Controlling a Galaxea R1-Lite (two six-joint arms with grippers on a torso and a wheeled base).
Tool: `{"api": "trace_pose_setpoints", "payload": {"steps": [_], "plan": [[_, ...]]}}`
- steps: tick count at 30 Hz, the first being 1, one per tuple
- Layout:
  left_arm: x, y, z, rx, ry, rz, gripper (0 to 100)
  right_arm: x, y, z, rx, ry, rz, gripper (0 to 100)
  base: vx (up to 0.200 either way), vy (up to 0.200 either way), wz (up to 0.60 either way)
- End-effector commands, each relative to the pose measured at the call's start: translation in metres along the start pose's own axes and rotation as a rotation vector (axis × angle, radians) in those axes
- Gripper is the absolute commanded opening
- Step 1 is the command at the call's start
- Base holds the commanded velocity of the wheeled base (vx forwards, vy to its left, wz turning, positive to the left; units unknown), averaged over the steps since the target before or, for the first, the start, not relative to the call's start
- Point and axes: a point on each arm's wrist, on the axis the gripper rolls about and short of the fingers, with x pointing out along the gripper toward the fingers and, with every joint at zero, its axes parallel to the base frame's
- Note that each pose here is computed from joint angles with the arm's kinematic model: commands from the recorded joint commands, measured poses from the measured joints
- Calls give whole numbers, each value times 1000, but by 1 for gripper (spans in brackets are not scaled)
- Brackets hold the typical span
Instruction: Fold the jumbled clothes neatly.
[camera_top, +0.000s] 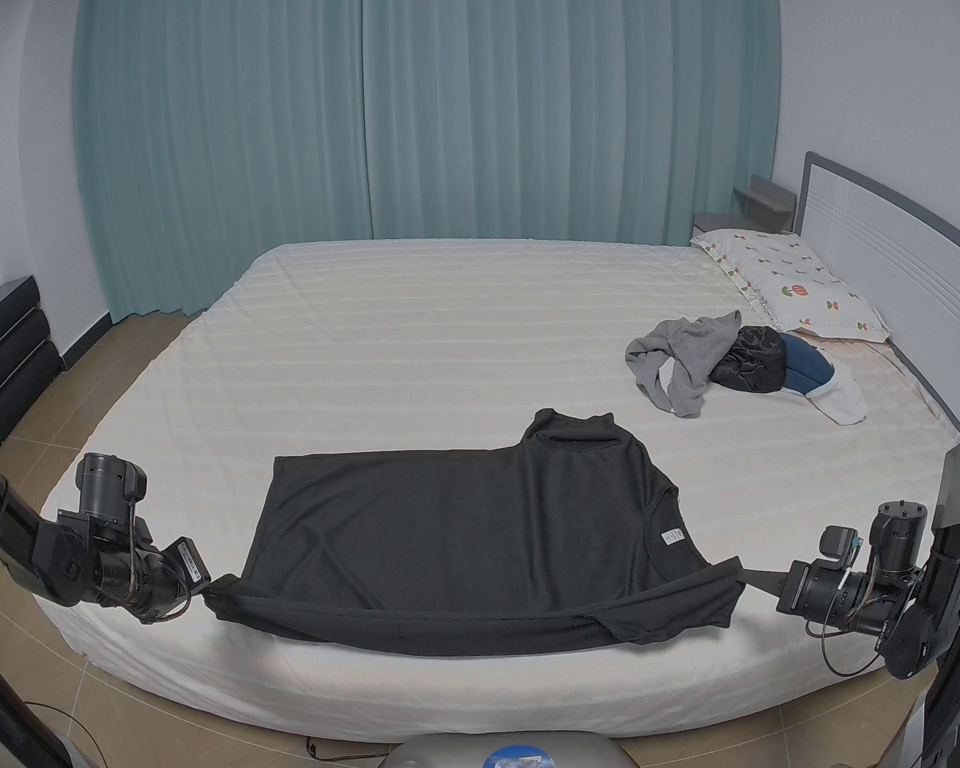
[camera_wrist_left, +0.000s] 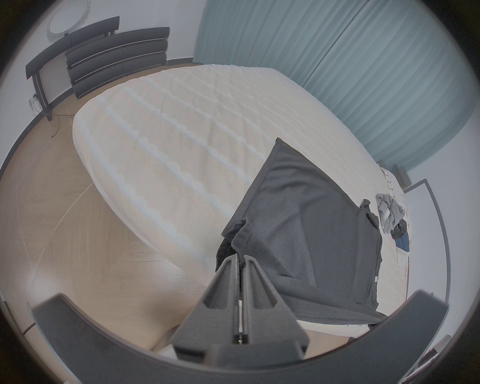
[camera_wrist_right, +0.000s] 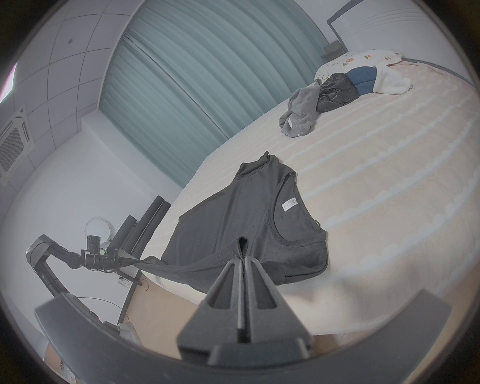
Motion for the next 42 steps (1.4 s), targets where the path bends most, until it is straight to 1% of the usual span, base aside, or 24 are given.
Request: {"api": "trace_pose_setpoints", "payload": {"steps": [1, 6, 8, 11, 13, 18, 22, 27, 34, 37, 42], "plan": [[0, 2, -2, -1, 8, 6, 0, -3, 0, -3, 6, 8, -6, 0, 0, 0, 0], [2, 2, -2, -1, 26, 16, 0, -2, -2, -5, 13, 19, -11, 0, 0, 0, 0], [7, 0, 0, 0, 34, 15, 0, 6, -8, -8, 27, 39, -24, 0, 0, 0, 0], [13, -2, 2, 2, 42, 13, 0, 11, -11, -6, 26, 36, -21, 0, 0, 0, 0], [20, -6, 8, -3, 41, 9, 0, 20, -15, -5, 26, 35, -21, 0, 0, 0, 0], [36, -11, 17, -14, 46, 15, 0, 40, -25, 3, 15, 7, -21, 0, 0, 0, 0], [47, -13, 21, -30, 51, 19, 0, 48, -28, 8, 7, -6, -13, 0, 0, 0, 0], [64, -20, 33, -68, 41, 17, 0, 62, -34, 15, 9, -7, -16, 0, 0, 0, 0], [82, -23, 36, -68, 53, 24, 0, 74, -37, 22, 10, -1, -16, 0, 0, 0, 0], [90, -24, 38, -67, 57, 30, 0, 82, -39, 23, 14, 15, -16, 0, 0, 0, 0], [107, -25, 42, -71, 60, 40, 0, 95, -43, 32, 20, 26, -20, 0, 0, 0, 0]]}}
